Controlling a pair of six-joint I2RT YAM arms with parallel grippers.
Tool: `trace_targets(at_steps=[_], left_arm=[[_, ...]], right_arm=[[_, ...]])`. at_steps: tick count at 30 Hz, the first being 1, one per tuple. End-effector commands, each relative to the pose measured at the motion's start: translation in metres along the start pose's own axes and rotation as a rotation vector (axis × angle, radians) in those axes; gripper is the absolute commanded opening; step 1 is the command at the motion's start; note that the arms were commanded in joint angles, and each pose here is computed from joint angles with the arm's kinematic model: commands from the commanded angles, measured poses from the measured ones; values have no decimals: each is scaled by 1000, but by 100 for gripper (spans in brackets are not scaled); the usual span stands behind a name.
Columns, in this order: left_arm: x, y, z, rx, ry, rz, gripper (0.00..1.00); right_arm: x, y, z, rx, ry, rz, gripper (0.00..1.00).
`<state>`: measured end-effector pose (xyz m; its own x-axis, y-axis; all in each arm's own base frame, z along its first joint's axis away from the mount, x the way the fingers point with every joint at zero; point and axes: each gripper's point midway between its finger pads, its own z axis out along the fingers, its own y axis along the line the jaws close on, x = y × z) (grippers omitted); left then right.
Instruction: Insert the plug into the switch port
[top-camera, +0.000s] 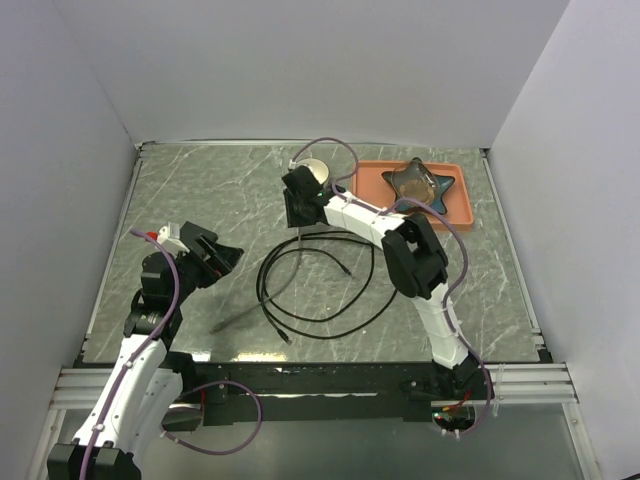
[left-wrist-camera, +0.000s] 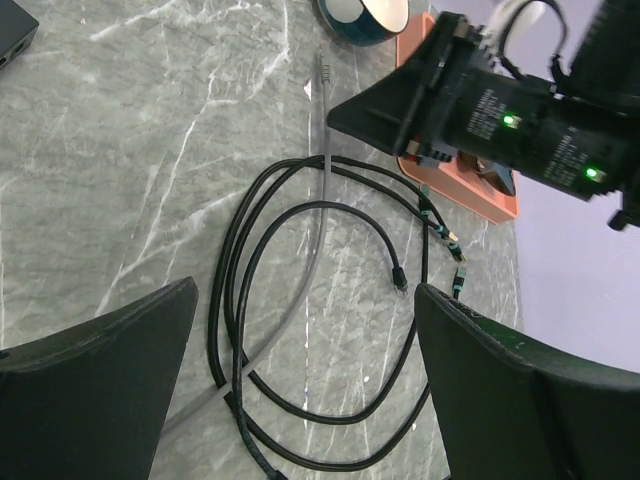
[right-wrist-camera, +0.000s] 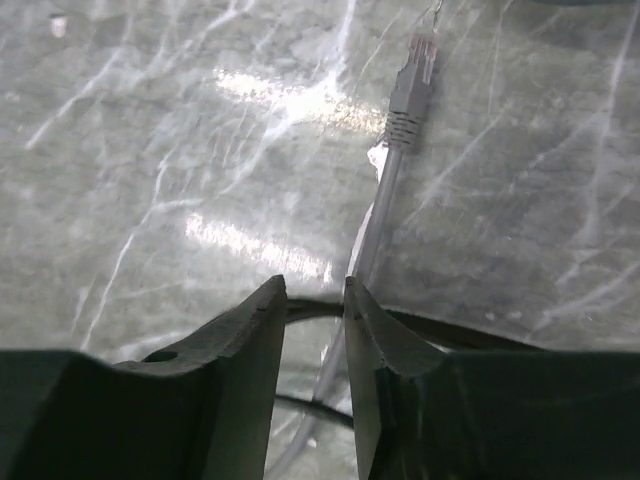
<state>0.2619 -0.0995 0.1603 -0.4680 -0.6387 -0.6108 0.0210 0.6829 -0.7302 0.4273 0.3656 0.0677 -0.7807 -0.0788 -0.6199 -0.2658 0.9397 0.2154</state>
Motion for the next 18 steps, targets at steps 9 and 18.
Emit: trace_targets(at_steps=[9, 18], left_arm=[[-5, -10, -1, 42, -13, 25, 96], [-5, -10, -2, 39, -8, 26, 96]], right_arm=[[9, -21, 9, 119, 37, -4, 41], [20, -10, 32, 21, 79, -12, 25]])
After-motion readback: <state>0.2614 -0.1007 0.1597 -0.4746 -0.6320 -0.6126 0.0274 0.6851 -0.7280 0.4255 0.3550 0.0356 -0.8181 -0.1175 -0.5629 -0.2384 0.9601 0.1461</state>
